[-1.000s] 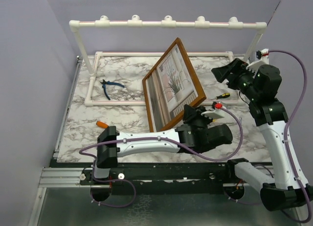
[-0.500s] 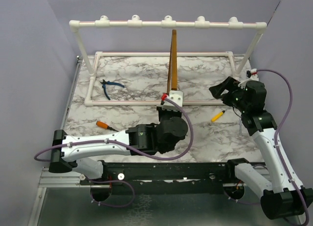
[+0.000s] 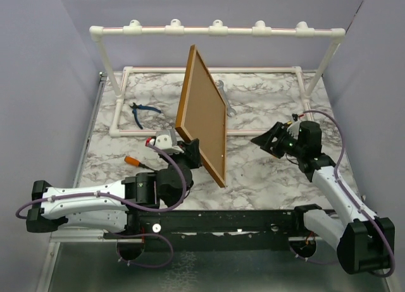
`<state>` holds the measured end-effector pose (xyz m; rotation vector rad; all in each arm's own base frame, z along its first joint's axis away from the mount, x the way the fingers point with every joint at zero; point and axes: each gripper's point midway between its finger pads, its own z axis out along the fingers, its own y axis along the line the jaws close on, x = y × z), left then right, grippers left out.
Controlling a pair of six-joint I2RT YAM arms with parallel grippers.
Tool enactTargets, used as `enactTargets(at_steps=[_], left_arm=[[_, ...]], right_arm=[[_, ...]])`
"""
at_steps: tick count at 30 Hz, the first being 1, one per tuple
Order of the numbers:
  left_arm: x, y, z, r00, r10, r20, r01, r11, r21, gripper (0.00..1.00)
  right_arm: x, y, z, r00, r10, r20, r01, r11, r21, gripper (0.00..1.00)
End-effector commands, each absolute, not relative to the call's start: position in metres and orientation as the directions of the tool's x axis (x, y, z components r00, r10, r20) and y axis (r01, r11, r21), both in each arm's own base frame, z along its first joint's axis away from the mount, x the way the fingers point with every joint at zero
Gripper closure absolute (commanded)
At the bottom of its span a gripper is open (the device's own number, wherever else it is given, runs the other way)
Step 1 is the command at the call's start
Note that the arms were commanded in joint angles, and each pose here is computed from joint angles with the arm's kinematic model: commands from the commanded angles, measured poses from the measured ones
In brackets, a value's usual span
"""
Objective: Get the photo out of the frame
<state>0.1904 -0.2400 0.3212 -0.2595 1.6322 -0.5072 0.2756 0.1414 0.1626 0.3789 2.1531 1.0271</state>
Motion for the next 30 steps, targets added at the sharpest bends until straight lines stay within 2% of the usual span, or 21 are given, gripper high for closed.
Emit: enactTargets(at_steps=[1, 5, 12, 16, 21, 30], left_arm=[[0.184, -0.244, 0.313, -0.197, -0.628, -0.753, 0.121, 0.747, -0.654, 1.0], [0.181, -0.245, 0.295, -0.241, -0.637, -0.733, 0.11, 0.732, -0.672, 1.0], [0.175, -0.231, 0.275, -0.284, -0.665, -0.691, 0.09, 0.699, -0.71, 1.0], [0.173, -0.221, 0.27, -0.293, -0.673, -0.679, 0.084, 0.689, -0.72, 1.0], [0.171, -0.214, 0.266, -0.305, -0.671, -0.676, 0.082, 0.688, -0.721, 1.0], [0.169, -0.208, 0.259, -0.316, -0.658, -0.684, 0.078, 0.7, -0.71, 1.0]], right_arm=[[0.271, 0.163, 0.161, -0.762, 0.486, -0.427, -0.116, 0.546, 0.83, 0.32], [0.267, 0.171, 0.138, -0.799, 0.459, -0.387, -0.104, 0.529, 0.842, 0.35], [0.267, 0.194, 0.111, -0.845, 0.382, -0.375, -0.119, 0.548, 0.828, 0.35], [0.273, 0.202, 0.1, -0.856, 0.36, -0.37, -0.118, 0.56, 0.82, 0.39], [0.288, 0.202, 0.093, -0.847, 0.372, -0.379, -0.103, 0.584, 0.805, 0.43], [0.307, 0.215, 0.093, -0.853, 0.386, -0.352, -0.102, 0.538, 0.837, 0.47]])
